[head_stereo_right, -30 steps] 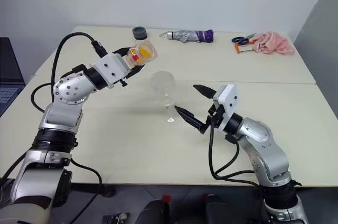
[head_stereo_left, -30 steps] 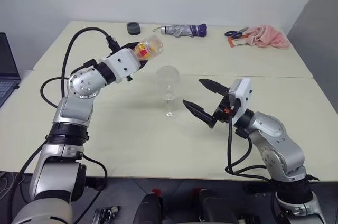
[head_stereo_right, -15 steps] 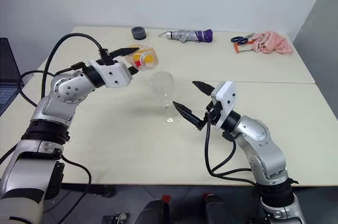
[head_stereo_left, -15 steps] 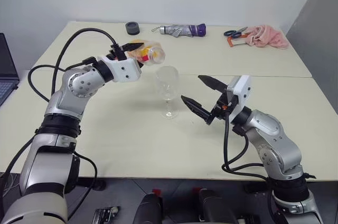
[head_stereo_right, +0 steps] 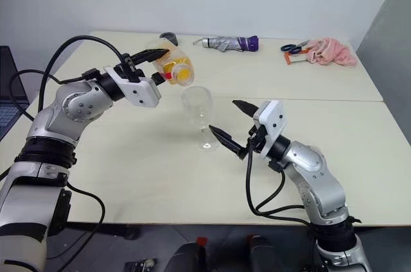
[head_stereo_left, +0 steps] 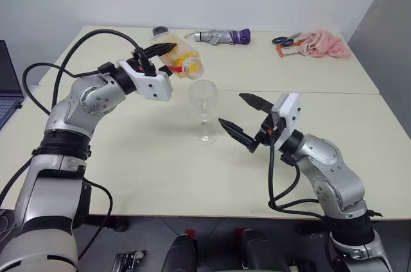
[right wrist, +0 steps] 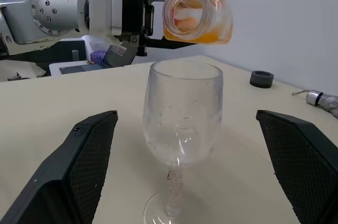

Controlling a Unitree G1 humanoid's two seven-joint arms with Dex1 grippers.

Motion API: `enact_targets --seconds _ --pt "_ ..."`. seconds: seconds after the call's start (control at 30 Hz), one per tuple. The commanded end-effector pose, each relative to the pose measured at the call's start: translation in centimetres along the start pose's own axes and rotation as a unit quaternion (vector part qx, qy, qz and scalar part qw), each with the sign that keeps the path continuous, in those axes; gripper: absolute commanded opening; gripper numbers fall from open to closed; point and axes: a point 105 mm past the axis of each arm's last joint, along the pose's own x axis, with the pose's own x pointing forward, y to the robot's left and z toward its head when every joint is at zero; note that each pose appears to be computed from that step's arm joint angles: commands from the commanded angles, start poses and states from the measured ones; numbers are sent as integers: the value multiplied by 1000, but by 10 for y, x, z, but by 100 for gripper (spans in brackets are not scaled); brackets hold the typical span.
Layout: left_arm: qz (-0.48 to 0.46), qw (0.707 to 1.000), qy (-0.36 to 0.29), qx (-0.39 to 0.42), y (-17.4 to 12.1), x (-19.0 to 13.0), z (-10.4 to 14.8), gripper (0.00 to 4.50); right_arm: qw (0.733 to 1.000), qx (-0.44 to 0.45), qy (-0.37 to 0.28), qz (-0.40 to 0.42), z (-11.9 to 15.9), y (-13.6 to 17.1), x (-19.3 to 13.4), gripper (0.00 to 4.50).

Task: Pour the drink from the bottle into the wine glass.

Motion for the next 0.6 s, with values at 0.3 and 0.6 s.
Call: enact_targets --seconds 0.3,0.6 --pt "53 997 -9 55 35 0 3 168 1000 -11 -15 2 6 5 1 450" --pt "56 996 -6 66 37 -2 1 168 1000 -8 -12 2 4 5 1 450"
